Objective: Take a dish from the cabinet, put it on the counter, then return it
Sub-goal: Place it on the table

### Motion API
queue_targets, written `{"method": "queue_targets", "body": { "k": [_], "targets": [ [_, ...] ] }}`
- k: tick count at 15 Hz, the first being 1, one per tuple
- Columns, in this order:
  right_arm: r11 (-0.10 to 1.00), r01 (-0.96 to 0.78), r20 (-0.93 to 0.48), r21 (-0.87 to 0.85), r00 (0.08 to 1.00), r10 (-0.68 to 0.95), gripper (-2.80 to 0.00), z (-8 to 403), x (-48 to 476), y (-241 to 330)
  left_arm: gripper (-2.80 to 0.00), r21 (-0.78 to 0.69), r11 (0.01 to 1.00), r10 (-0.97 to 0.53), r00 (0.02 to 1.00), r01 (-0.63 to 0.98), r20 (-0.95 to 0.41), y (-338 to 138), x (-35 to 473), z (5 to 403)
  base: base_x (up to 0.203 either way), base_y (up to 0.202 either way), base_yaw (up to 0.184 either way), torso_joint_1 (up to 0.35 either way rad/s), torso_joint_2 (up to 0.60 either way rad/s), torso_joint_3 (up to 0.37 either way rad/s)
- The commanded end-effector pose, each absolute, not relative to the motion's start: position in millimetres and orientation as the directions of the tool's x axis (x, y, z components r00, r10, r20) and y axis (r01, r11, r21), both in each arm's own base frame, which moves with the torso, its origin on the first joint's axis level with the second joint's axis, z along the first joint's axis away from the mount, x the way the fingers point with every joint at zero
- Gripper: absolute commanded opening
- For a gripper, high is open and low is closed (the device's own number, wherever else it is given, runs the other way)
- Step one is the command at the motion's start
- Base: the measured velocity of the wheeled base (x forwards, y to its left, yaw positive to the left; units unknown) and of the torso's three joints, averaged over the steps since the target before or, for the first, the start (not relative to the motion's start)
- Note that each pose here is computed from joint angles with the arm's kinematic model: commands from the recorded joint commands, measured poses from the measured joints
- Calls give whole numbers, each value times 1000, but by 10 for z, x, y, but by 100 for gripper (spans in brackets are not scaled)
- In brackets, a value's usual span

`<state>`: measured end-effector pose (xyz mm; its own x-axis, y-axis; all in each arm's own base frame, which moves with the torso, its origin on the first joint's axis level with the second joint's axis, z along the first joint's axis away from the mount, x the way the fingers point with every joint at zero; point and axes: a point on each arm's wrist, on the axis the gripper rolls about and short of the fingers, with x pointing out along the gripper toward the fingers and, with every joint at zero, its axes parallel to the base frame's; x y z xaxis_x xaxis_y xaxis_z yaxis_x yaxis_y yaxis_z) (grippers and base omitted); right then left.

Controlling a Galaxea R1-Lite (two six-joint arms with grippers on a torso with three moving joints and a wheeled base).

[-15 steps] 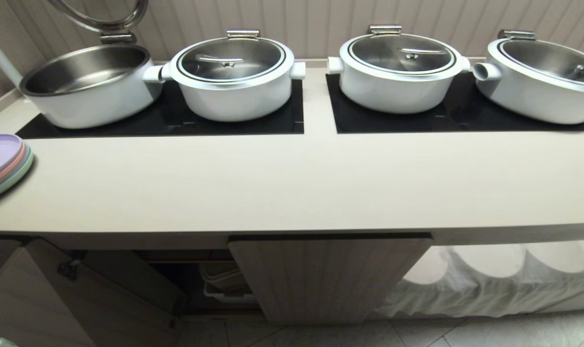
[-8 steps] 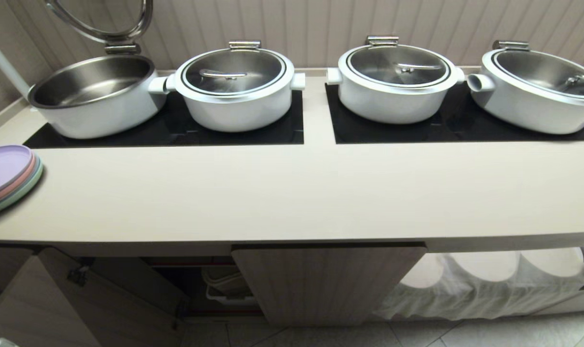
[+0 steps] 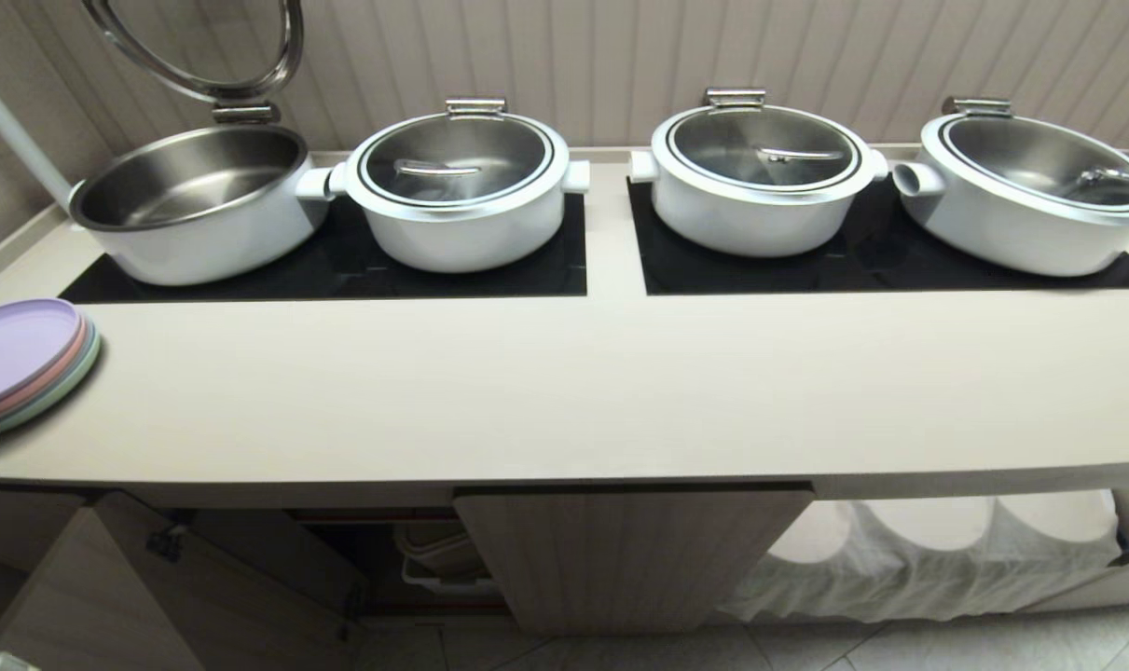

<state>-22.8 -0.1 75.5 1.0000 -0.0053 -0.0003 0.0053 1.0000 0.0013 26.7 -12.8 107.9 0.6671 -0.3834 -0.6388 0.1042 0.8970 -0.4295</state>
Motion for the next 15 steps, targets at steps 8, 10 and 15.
{"method": "queue_targets", "body": {
  "k": [8, 10, 15],
  "targets": [
    [1000, 5, 0, 2, 1000, -5, -280, 755, -228, -2, -280, -430, 897, -381, 669, 101, -638, -126, 265, 1082, 0, 0, 0, 0, 0, 0],
    [1000, 6, 0, 2, 1000, -6, -280, 755, -228, -1, -280, -430, 897, -379, 674, 101, -634, -128, 271, 1098, 0, 0, 0, 0, 0, 0],
    [1000, 5, 0, 2, 1000, -5, -280, 755, -228, -2, -280, -435, 893, -383, 701, 114, -602, -136, 297, 1213, 0, 0, 0, 0, 0, 0]
  ]
}}
